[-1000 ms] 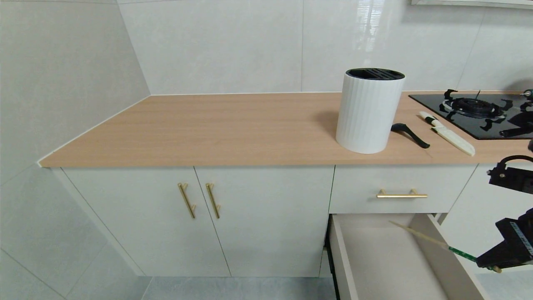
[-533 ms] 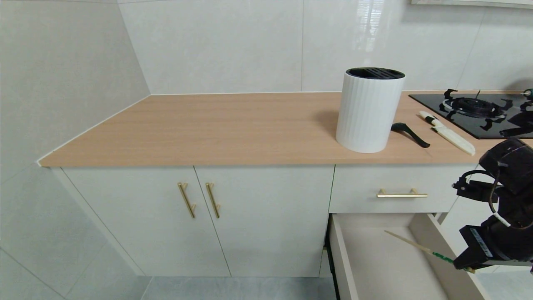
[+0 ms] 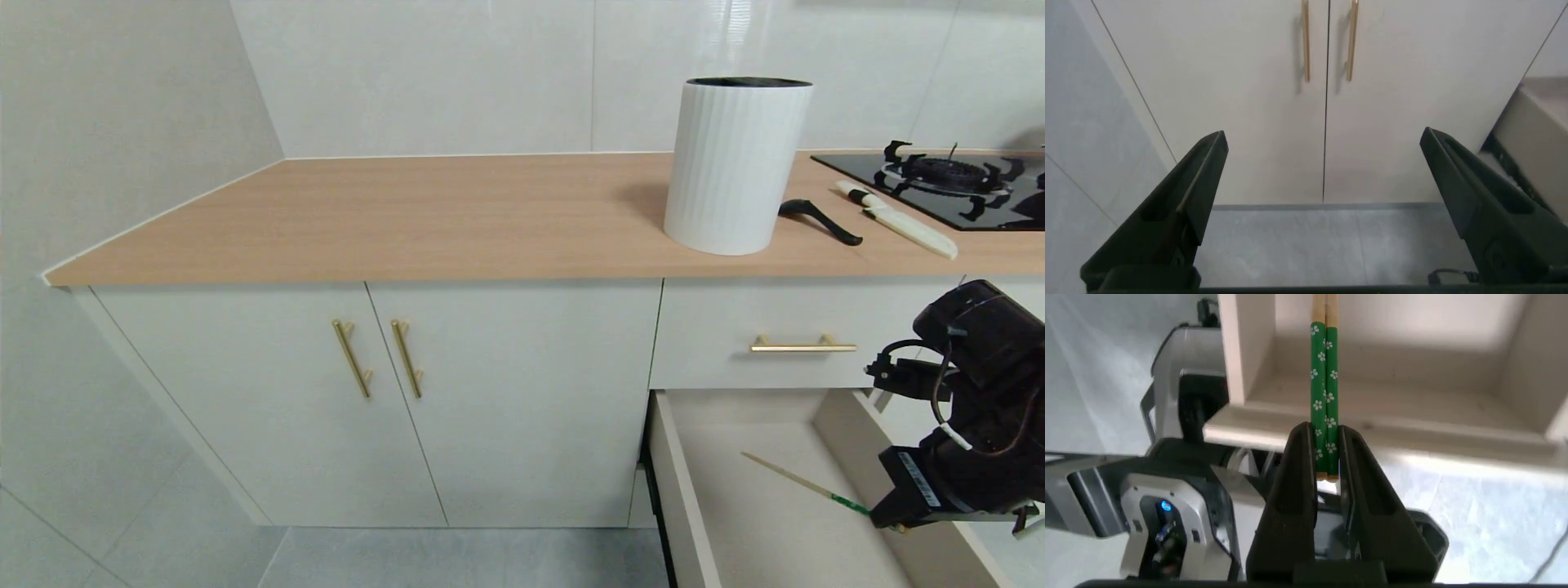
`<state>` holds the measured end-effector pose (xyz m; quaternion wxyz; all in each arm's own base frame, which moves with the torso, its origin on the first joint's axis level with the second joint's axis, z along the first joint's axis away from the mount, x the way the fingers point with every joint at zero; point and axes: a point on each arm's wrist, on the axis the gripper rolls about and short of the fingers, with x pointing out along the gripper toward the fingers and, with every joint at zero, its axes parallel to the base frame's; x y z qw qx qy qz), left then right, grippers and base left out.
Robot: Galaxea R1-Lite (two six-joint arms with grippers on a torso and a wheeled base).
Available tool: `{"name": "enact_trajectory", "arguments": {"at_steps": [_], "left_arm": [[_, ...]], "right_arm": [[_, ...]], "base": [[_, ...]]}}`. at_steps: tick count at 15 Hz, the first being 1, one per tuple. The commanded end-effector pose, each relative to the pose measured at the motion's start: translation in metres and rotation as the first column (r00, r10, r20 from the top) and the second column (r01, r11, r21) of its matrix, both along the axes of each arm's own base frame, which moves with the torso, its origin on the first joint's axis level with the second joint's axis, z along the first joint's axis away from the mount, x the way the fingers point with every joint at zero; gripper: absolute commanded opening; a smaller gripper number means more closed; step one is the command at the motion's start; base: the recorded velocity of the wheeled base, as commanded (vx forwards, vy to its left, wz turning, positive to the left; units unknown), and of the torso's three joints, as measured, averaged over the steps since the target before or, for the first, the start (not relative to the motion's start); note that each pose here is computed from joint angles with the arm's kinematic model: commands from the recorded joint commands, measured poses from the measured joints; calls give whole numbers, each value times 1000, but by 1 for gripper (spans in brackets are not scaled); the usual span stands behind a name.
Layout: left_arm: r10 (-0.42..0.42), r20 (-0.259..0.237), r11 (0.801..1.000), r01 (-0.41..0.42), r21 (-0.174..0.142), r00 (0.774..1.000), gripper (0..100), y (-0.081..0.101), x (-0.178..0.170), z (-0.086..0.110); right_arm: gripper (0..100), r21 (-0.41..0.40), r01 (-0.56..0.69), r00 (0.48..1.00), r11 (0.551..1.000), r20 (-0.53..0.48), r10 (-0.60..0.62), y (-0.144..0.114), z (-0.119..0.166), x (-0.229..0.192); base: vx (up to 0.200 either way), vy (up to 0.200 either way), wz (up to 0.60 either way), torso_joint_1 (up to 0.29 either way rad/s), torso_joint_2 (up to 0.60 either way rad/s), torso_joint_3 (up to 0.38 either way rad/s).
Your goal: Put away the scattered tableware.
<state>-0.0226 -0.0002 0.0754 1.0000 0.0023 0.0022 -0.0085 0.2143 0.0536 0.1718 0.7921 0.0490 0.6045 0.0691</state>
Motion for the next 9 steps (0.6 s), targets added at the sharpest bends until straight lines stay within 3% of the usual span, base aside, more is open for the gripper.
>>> {"name": "enact_trajectory", "arguments": {"at_steps": [1, 7, 9], "left_arm": [[0, -2, 1000, 0, 0, 1000, 100, 0, 0, 0], [0, -2, 1000, 0, 0, 1000, 100, 0, 0, 0], [0, -2, 1000, 0, 0, 1000, 100, 0, 0, 0]], "right_arm": [[0, 0, -1, 1000, 1000, 0, 1, 0, -1, 1], [0, -10, 6, 999, 1000, 40, -5, 0, -2, 3], [0, -3, 6, 998, 1000, 67, -6, 1, -1, 5]], "base": [[0, 0, 0, -168, 461, 276], [0, 0, 0, -145, 441, 287], [0, 0, 0, -51, 161, 93]]}}
